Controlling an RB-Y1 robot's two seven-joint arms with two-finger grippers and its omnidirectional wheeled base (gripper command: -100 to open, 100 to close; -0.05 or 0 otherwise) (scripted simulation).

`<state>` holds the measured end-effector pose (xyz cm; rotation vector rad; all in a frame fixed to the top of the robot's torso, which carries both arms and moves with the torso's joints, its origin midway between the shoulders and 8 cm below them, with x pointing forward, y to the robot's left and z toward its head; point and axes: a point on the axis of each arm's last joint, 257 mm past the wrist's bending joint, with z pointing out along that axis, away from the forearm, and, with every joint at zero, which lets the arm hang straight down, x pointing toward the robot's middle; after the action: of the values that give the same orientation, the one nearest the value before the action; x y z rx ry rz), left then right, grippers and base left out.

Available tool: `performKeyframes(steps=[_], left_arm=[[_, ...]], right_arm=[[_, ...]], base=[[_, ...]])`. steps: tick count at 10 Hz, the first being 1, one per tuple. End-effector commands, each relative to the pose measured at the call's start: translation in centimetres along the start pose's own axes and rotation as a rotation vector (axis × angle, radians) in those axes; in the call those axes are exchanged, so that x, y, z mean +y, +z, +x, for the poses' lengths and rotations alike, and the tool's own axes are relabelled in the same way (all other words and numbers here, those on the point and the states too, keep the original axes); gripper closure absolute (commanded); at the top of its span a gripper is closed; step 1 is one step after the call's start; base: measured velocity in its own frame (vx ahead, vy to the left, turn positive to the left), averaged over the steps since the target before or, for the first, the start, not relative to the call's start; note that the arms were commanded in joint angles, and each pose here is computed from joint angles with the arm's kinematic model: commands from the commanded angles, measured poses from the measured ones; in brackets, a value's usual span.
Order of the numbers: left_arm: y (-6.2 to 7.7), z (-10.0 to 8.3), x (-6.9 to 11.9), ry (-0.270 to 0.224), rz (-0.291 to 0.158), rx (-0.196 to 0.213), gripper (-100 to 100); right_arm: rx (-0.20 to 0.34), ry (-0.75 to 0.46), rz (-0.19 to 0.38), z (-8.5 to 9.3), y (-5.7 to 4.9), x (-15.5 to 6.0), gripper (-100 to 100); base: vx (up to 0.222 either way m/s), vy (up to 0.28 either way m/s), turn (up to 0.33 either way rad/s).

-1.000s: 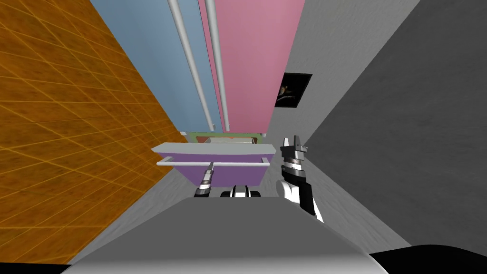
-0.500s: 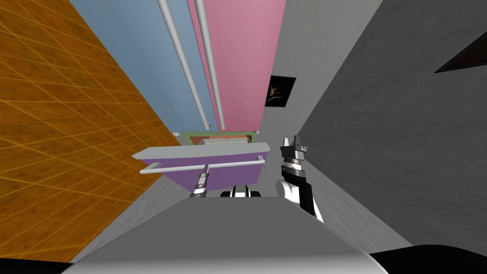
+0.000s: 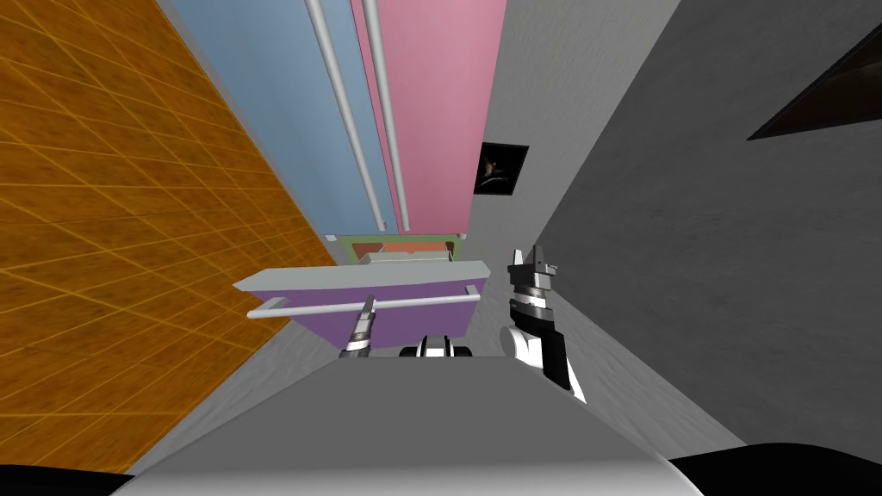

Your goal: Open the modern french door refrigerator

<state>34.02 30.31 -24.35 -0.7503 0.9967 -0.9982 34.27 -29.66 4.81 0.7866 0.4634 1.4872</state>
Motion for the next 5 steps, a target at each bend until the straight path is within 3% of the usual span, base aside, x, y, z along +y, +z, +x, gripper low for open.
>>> performKeyframes(steps=[1, 5], left_arm=[[1.6, -0.9, -1.0, 0.000, 0.006, -0.003, -100], [3.6, -2.3, -2.2, -0.001, 0.006, -0.006, -100]], right_arm=[[0.000, 0.000, 0.000, 0.0, 0.0, 0.0, 0], [0.000, 0.000, 0.000, 0.0, 0.0, 0.0, 0]], base=[[0.001, -0.015, -0.012], [-0.023, -0.024, -0.011]])
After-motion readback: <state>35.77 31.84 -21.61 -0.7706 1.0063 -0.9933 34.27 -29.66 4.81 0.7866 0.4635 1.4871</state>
